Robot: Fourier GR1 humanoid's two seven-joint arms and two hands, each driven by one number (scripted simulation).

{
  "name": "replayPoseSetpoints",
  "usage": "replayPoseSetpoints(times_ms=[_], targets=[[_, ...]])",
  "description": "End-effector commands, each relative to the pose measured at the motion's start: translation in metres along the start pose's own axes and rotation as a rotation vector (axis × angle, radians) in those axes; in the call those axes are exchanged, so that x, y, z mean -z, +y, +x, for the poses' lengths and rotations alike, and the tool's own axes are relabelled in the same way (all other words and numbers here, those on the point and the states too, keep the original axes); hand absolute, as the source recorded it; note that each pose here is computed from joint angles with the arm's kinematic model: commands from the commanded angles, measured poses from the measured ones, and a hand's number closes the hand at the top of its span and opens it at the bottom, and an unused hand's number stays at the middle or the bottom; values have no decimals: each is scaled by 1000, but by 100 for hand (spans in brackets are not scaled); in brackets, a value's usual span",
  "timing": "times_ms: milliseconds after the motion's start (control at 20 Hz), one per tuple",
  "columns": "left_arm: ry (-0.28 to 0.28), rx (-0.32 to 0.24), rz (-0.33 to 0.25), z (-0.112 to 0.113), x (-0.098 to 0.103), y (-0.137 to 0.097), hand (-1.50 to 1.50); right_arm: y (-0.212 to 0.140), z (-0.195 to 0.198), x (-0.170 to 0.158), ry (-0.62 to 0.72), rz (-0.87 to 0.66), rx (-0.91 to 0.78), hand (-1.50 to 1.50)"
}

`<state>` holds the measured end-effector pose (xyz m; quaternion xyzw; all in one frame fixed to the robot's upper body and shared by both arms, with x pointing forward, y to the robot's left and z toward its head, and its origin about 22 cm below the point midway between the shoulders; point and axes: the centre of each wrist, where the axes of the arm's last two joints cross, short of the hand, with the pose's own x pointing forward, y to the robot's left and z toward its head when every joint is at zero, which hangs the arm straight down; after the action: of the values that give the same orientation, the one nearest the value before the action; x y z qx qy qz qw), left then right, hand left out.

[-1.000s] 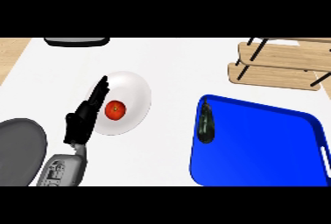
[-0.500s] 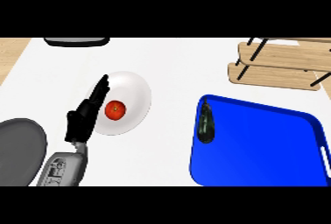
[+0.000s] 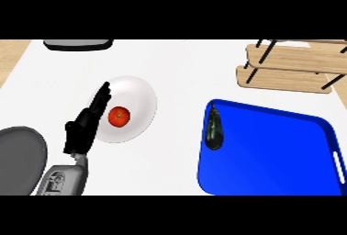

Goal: Pick the cupcake from the tray and place it in the tiered shelf

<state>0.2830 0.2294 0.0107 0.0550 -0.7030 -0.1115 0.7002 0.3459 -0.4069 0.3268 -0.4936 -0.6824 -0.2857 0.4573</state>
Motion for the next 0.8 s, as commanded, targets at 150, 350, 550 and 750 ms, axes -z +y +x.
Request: replayPoseSetpoints(times_ms=[150, 350, 550, 750], targets=[[13, -2, -6, -10, -17, 10, 0, -95, 4, 43, 172, -32, -83, -150], [4, -10, 32, -9, -7, 1, 0, -151, -17, 41, 203, 36, -154, -150], [-3, 0, 23, 7, -3, 15, 0, -201, -20, 36, 182, 40, -222, -150], [-2, 1, 29, 5, -13, -4, 0, -263, -32, 40, 205, 77, -206, -150]])
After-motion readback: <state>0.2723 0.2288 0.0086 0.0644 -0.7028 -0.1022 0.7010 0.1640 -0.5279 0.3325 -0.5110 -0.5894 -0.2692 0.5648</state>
